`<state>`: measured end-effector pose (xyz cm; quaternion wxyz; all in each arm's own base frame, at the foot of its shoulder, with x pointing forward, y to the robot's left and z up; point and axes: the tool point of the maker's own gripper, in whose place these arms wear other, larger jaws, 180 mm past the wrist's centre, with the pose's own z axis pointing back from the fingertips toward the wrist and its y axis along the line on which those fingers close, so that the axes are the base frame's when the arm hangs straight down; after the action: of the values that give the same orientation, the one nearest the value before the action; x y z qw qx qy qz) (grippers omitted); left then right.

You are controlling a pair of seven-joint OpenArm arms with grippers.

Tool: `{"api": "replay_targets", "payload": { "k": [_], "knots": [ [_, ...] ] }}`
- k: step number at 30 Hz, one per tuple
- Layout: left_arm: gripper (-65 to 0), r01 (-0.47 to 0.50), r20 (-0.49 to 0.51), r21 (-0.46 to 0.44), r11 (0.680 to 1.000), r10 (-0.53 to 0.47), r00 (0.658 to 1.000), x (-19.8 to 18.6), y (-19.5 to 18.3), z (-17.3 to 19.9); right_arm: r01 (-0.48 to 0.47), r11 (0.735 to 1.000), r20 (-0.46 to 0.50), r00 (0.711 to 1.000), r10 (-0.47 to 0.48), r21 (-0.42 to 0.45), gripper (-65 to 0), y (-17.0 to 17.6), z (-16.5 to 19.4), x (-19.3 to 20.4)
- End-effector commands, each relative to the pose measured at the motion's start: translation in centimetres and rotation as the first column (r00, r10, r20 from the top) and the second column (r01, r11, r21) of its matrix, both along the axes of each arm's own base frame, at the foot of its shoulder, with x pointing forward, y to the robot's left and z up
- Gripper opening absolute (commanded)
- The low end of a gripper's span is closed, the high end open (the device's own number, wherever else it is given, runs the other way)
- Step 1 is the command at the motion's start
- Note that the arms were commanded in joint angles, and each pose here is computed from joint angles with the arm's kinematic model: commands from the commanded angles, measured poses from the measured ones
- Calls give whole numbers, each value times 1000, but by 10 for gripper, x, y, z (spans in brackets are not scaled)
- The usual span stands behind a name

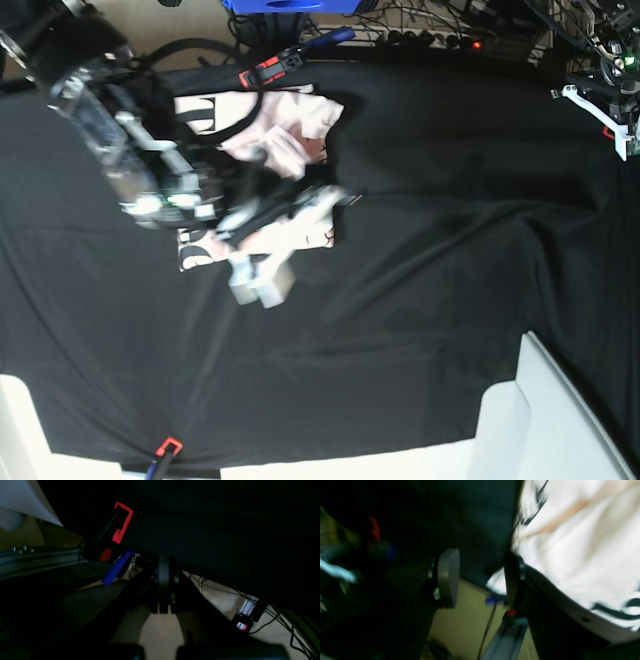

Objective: Fold the T-shirt properly
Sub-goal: 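Lift the shirt end with the right gripper and fold it over the shirt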

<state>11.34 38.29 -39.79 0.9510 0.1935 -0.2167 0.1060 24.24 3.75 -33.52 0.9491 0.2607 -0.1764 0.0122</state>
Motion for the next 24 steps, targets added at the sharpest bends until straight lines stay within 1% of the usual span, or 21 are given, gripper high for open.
{"api": "replay_targets", "payload": {
  "k": [1, 2, 3, 4, 5, 6, 7, 9, 13, 16, 19, 24],
  "knots": [
    [-650, 0, 24, 32, 999, -1, 1000, 4, 8, 10, 55, 998, 11, 998, -55, 23, -395, -8, 8, 6],
    [-650, 0, 21, 33, 999, -1, 1000, 3, 8, 10, 101, 994, 1, 995, -101, 28, -457, -19, 6, 9],
    [-650, -1, 20, 33, 999, 0, 1000, 2, 9, 10, 139, 990, -12, 990, -138, 28, -540, -27, 3, 10],
    [-650, -1, 18, 33, 999, 0, 1000, 2, 9, 9, 178, 984, -25, 984, -177, 27, -650, -37, 0, 11],
    [-650, -1, 18, 33, 999, 0, 1000, 2, 9, 9, 209, 978, -40, 977, -207, 25, -650, -44, -4, 10],
    [-650, -1, 18, 33, 999, 0, 1000, 2, 9, 9, 228, 973, -53, 973, -226, 22, -627, -49, -7, 8],
    [-650, -1, 18, 33, 999, 0, 1000, 2, 9, 9, 236, 972, -63, 970, -235, 11, -621, -53, -12, 5],
    [-650, -1, 20, 33, 999, 0, 1000, 2, 9, 10, 244, 970, -75, 967, -245, -20, -650, -62, -21, 2],
    [-650, -1, 25, 33, 999, 0, 1000, 4, 9, 10, 261, 963, -111, 957, -267, -62, -647, -73, -37, -2],
    [-650, -1, 26, 34, 999, 0, 1000, 5, 9, 11, 265, 961, -99, 957, -273, -80, -647, -78, -46, -1],
    [-650, 0, 27, 35, 999, -1, 1000, 5, 9, 11, 280, 951, -100, 951, -294, -130, -647, -93, -63, -3],
    [-650, 1, 26, 37, 999, -2, 1000, 5, 9, 11, 286, 943, -134, 941, -310, -172, -647, -101, -82, -12]
  ]
}}
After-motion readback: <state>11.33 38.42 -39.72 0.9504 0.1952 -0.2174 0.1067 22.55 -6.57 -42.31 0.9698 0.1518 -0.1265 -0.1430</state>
